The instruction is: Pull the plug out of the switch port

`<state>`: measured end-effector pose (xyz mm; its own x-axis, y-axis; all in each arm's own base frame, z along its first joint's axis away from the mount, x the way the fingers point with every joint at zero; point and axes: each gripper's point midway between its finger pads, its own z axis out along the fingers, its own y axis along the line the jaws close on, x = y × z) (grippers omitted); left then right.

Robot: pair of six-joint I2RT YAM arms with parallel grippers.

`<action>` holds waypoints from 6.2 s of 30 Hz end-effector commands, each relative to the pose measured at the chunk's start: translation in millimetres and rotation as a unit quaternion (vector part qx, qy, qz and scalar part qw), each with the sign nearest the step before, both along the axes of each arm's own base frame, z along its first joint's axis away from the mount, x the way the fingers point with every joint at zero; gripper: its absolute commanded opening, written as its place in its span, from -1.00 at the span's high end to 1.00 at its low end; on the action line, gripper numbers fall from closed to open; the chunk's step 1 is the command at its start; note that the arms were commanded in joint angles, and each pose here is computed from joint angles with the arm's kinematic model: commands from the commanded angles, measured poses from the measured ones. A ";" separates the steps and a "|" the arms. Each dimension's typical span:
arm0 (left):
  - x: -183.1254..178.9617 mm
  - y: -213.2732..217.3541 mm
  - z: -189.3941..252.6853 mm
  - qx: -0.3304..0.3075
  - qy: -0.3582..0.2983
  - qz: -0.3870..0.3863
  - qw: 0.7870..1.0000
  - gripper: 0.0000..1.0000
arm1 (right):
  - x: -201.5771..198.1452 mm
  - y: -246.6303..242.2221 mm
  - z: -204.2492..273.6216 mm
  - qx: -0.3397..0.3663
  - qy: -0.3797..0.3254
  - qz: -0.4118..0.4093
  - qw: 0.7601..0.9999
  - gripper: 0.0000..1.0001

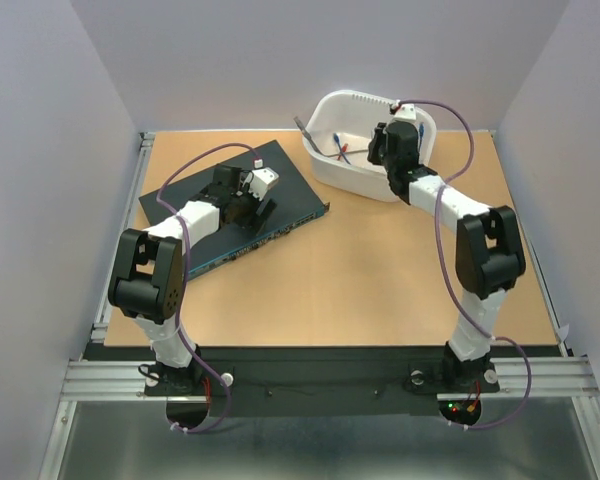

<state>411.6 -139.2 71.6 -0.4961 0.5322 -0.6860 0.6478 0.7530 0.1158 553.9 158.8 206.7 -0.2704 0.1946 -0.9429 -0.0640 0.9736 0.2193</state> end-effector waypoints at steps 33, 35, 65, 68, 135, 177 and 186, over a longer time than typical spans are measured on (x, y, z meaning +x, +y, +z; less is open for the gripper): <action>-3.2 -13.3 -3.0 -0.003 0.024 -0.011 1.000 -0.86 | -181.6 154.3 -41.0 0.332 0.128 0.152 0.922 -0.46; -3.6 -12.7 -4.9 -0.003 0.024 -0.011 1.000 -0.86 | -183.4 169.5 -48.7 0.345 0.143 0.165 0.913 -0.42; -2.5 -2.9 -14.6 0.008 0.024 -0.003 1.000 -0.86 | -157.7 229.6 -131.4 -0.051 0.073 0.171 0.981 0.21; -2.7 -4.1 -15.9 0.008 0.026 -0.004 1.000 -0.86 | -156.0 234.5 -129.2 -0.055 0.069 0.176 0.980 0.23; -3.5 -5.4 -15.3 0.003 0.027 -0.008 1.000 -0.86 | -144.1 250.2 -78.0 -0.025 -0.011 0.180 0.983 0.83; -48.3 -51.8 -21.1 0.061 -0.092 -0.171 0.979 -0.97 | -200.7 196.2 -133.7 0.166 0.095 0.172 0.966 0.98; -42.4 -44.7 -18.7 0.089 -0.115 -0.165 0.976 -0.56 | -210.4 197.5 -103.6 0.243 0.115 0.189 0.944 -0.08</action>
